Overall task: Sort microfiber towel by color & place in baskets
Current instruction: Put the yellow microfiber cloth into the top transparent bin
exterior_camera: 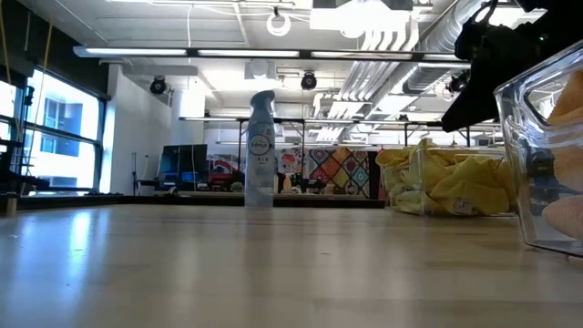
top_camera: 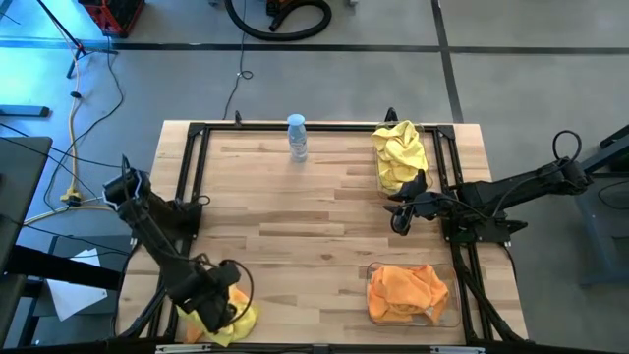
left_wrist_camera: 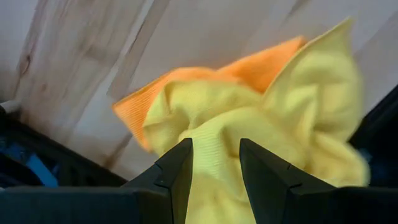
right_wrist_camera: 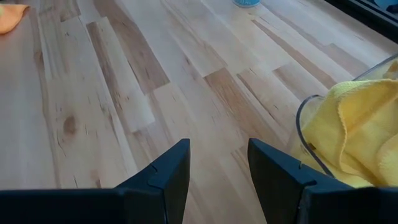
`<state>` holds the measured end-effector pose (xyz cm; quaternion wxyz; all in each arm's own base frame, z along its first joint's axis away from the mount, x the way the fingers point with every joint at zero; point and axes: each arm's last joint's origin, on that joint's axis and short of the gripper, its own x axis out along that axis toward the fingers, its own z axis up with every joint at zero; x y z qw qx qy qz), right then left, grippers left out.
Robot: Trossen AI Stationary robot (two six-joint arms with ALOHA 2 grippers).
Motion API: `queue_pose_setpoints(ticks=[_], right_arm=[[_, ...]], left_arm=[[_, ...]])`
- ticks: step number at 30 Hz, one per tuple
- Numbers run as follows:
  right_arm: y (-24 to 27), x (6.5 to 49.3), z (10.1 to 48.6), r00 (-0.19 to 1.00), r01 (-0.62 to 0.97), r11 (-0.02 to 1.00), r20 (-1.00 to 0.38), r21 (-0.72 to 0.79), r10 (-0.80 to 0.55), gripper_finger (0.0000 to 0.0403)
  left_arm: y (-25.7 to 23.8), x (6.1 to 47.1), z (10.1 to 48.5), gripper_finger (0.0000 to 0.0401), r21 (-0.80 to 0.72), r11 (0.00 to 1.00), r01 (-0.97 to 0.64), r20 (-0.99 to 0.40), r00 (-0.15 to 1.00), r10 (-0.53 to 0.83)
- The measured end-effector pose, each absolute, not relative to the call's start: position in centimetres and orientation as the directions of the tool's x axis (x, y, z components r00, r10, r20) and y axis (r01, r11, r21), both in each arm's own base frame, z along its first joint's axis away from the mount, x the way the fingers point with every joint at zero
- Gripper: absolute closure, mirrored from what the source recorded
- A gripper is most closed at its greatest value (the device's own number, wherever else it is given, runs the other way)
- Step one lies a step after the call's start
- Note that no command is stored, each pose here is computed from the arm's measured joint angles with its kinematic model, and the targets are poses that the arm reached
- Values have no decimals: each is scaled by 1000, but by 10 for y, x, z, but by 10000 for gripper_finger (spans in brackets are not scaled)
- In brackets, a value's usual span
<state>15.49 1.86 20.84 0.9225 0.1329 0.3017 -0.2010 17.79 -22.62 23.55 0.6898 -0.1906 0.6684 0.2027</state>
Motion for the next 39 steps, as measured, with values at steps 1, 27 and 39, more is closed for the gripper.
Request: queue_pose_setpoints(ticks=[1, 27, 39], right_arm=[[19, 155, 208, 737, 455, 881, -610, 130, -291, 245], [19, 155, 209, 739, 443, 890, -608, 111, -292, 245], [15, 159, 215, 758, 493, 868, -519, 61, -395, 245]], left_arm=[[-227, 175, 231, 282, 11, 854, -519, -999, 23, 27], [-191, 181, 222, 400, 38, 915, -401, -999, 7, 45], [-144, 203, 321, 401, 31, 934, -355, -895, 407, 185]])
